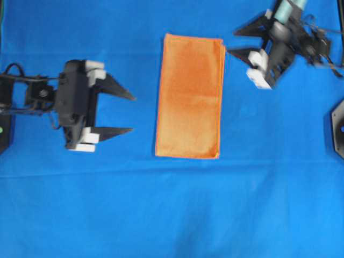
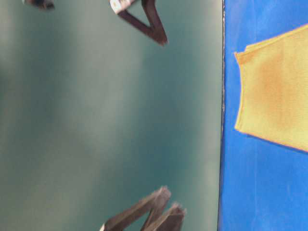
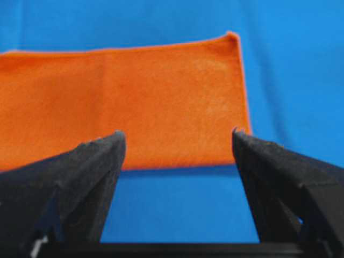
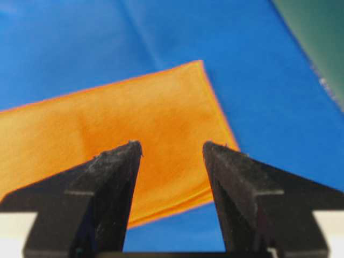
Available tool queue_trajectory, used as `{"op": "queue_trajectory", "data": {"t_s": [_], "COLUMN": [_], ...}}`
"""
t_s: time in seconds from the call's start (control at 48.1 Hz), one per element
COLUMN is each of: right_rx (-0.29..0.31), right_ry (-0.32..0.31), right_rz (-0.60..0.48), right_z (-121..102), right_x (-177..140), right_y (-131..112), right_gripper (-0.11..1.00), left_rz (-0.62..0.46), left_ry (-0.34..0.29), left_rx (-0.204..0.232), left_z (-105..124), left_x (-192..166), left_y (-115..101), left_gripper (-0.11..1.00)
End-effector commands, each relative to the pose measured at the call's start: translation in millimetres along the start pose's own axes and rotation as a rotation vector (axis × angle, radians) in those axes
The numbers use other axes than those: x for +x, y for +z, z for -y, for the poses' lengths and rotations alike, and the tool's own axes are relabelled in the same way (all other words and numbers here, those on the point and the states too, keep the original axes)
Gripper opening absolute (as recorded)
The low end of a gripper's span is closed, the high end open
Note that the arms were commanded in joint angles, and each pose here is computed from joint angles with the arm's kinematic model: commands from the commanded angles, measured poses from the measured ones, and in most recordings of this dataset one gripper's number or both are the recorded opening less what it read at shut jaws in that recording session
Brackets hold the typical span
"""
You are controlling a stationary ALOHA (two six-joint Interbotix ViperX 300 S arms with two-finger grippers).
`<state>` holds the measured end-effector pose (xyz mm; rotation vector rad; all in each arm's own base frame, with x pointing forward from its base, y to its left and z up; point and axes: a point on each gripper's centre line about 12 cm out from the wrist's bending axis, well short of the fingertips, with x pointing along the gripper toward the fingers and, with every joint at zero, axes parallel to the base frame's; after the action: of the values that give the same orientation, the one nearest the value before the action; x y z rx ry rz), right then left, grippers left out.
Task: Fold the orange towel.
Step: 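Release the strip and move both grippers outward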
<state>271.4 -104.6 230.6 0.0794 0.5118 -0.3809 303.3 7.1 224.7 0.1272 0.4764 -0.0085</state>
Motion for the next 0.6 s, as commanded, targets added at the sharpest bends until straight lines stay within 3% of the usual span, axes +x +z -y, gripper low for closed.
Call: {"op": "queue_trajectory", "data": {"t_s": [0.0, 0.208, 0.582], "right_rx": [0.010, 0.048, 0.049], "right_ry": [0.029, 0.074, 0.079], "right_rz": [0.048, 0.057, 0.058], "right_z": [-7.1, -14.6, -15.1], "right_x": [-15.4, -25.2, -22.7], "right_y": [2.6, -16.4, -16.1], "right_gripper": [0.55, 0.55, 0.55], "left_rz": [0.083, 0.146, 0.143], "left_ry": [0.035, 0.103, 0.111], "left_rx": [-0.013, -0.050, -0.055], "left_z": [-8.3, -23.4, -26.4], "left_x": [-16.6, -30.2, -25.9], "left_y": [6.5, -7.2, -7.3], "left_gripper": [0.74, 0.74, 0.74]}}
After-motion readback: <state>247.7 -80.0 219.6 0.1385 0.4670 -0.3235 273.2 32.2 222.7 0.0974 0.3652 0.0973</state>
